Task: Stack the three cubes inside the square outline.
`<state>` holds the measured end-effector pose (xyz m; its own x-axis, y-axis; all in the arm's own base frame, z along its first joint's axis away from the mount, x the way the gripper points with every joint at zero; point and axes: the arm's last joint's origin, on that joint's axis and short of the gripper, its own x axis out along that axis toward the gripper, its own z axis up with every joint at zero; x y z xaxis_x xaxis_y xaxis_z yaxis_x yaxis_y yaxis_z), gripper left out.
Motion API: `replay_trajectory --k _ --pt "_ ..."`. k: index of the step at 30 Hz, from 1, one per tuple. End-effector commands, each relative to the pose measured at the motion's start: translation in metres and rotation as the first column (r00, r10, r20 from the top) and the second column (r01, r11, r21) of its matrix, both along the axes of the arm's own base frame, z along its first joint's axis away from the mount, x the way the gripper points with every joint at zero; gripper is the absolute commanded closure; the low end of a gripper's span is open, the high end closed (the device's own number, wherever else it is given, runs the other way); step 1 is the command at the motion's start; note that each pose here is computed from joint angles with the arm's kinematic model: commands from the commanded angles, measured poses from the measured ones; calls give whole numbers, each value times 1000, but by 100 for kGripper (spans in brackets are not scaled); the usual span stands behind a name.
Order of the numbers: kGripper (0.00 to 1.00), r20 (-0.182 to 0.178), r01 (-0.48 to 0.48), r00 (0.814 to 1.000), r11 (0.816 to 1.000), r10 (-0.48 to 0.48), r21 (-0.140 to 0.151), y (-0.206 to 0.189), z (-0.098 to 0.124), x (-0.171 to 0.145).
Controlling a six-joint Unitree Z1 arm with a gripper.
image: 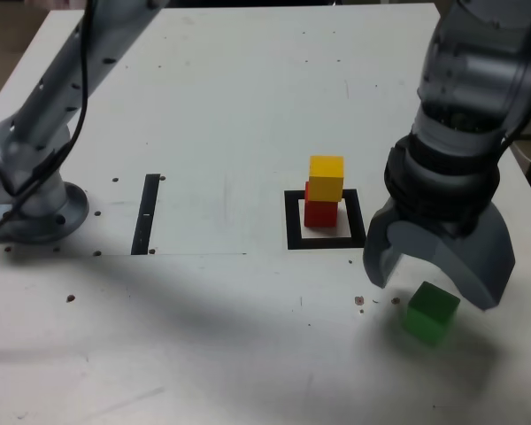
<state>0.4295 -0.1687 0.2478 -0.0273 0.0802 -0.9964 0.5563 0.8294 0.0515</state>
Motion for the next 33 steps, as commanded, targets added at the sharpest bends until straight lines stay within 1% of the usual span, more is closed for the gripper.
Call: replay_trajectory --k 1,7,9,11,13,17,18,20,25,33 --pt "2 -11 6 1000 1000 -6 -4 -4 -9 5" --pt "5 -29 11 999 1000 -12 -16 -10 -27 14" --pt "7 -36 11 999 1000 -12 -18 -11 -32 16" --pt "13 -43 9 999 1000 -10 -18 -11 -35 17" --pt "24 -47 4 999 1000 -5 -17 -12 -37 18" --pt "57 -43 -3 999 1000 2 -16 -12 -39 20" --pt "63 -43 -2 999 1000 2 -17 -12 -39 20" --pt "71 -42 1 999 1000 -2 -20 -12 -39 20" --pt "74 -48 4 999 1000 -5 -25 -12 -40 20" --pt "74 -51 7 999 999 -9 -32 -12 -38 19"
